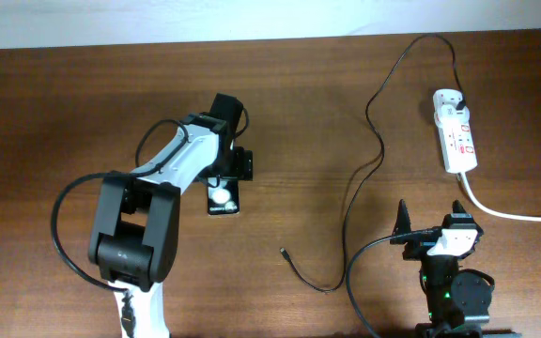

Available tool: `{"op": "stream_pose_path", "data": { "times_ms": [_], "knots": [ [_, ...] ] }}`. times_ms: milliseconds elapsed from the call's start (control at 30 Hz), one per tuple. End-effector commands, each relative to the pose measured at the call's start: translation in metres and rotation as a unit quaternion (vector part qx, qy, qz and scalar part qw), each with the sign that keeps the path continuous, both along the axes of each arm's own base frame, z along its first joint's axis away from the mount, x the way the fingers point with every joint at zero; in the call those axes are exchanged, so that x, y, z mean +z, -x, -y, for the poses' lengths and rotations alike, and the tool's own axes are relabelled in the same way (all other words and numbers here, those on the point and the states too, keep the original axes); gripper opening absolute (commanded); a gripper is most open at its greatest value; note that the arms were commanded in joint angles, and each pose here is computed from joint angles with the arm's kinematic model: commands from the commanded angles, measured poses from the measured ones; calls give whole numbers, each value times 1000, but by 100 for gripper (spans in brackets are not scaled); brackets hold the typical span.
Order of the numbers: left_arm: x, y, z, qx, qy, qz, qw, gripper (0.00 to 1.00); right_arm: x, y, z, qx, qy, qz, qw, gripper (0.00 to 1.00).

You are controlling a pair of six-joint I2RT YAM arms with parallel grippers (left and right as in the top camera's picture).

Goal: Plug charger to phone and switch on socket

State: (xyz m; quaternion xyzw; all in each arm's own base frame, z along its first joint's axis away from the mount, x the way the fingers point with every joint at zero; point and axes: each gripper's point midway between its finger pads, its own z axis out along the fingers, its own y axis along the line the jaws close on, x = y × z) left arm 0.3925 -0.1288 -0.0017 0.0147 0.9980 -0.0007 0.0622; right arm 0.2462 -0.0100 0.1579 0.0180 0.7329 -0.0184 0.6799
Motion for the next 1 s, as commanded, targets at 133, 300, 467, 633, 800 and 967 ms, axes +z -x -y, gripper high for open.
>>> {"op": "stream_pose_path", "data": {
  "times_ms": [133,300,467,633,800,967],
  "knots": [
    [-29,22,21,-25,30,-41,998,99,-3,0,-3,7,-2,-3,1000,98],
    [-29,22,21,-26,29,-40,998,99,-3,0,-3,7,-2,-3,1000,98],
    [-29,21,23,-26,32,-38,998,99,-3,0,-3,7,-2,-3,1000,98],
    [-29,21,23,-27,32,-38,998,99,-3,0,-3,7,-2,-3,1000,99],
    [-29,22,24,-27,34,-40,998,99,-3,0,-3,7,-2,-3,1000,98],
    [-29,22,25,-27,39,-40,998,99,-3,0,-3,7,-2,-3,1000,98]
  ]
}}
